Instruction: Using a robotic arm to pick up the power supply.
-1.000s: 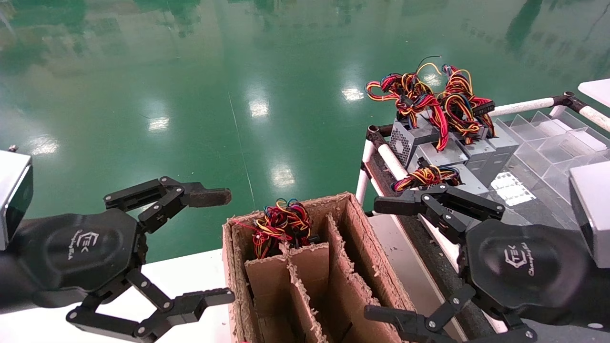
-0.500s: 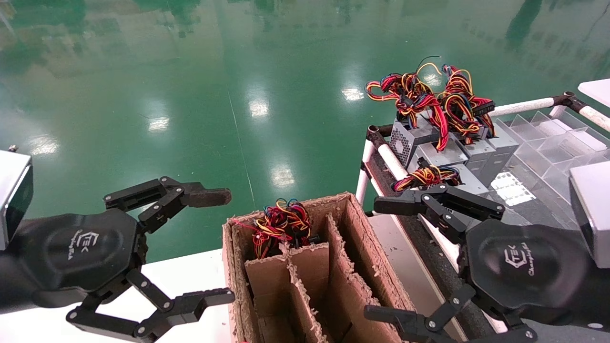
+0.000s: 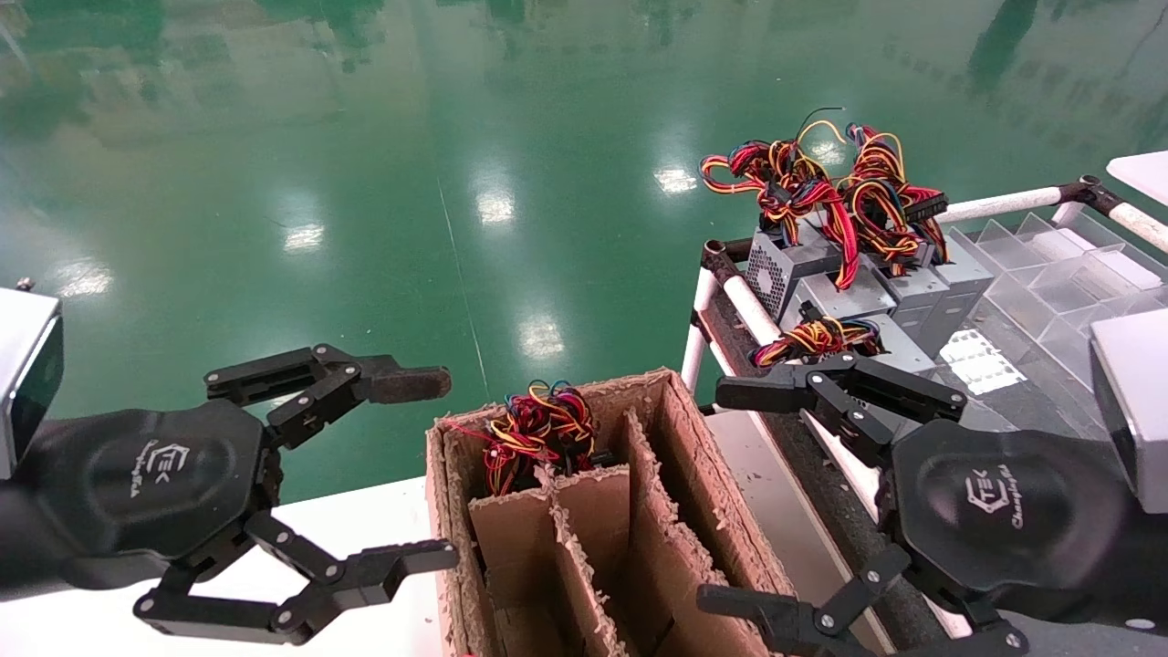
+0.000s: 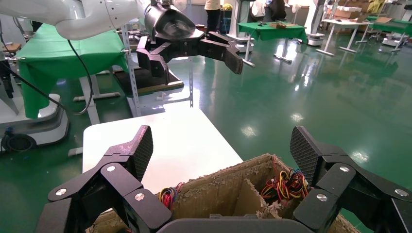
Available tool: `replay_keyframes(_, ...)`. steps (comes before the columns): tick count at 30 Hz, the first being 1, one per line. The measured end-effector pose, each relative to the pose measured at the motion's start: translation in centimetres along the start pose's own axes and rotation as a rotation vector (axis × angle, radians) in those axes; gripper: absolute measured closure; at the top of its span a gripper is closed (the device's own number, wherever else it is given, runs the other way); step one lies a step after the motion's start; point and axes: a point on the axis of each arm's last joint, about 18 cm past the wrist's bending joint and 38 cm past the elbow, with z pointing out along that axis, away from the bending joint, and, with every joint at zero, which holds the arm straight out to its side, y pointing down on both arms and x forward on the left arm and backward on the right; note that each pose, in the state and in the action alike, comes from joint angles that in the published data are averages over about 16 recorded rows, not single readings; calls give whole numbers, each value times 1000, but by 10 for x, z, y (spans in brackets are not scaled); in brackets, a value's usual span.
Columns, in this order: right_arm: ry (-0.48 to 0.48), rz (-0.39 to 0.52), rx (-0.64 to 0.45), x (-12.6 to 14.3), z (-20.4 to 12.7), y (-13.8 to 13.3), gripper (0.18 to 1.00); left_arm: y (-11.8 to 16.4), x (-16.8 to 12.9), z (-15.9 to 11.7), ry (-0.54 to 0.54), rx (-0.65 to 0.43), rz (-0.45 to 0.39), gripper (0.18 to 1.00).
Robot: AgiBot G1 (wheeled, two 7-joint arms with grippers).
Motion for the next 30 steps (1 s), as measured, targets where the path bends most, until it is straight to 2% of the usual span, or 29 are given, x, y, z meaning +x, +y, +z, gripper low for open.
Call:
replay_keyframes(8, 0, 0, 0, 0, 0, 0, 178, 0, 0, 0, 0, 0, 0, 361)
replay_keyframes(24, 0, 0, 0, 0, 0, 0, 178, 0, 0, 0, 0, 0, 0, 743)
replay_keyframes(30, 0, 0, 0, 0, 0, 0, 178, 0, 0, 0, 0, 0, 0, 851)
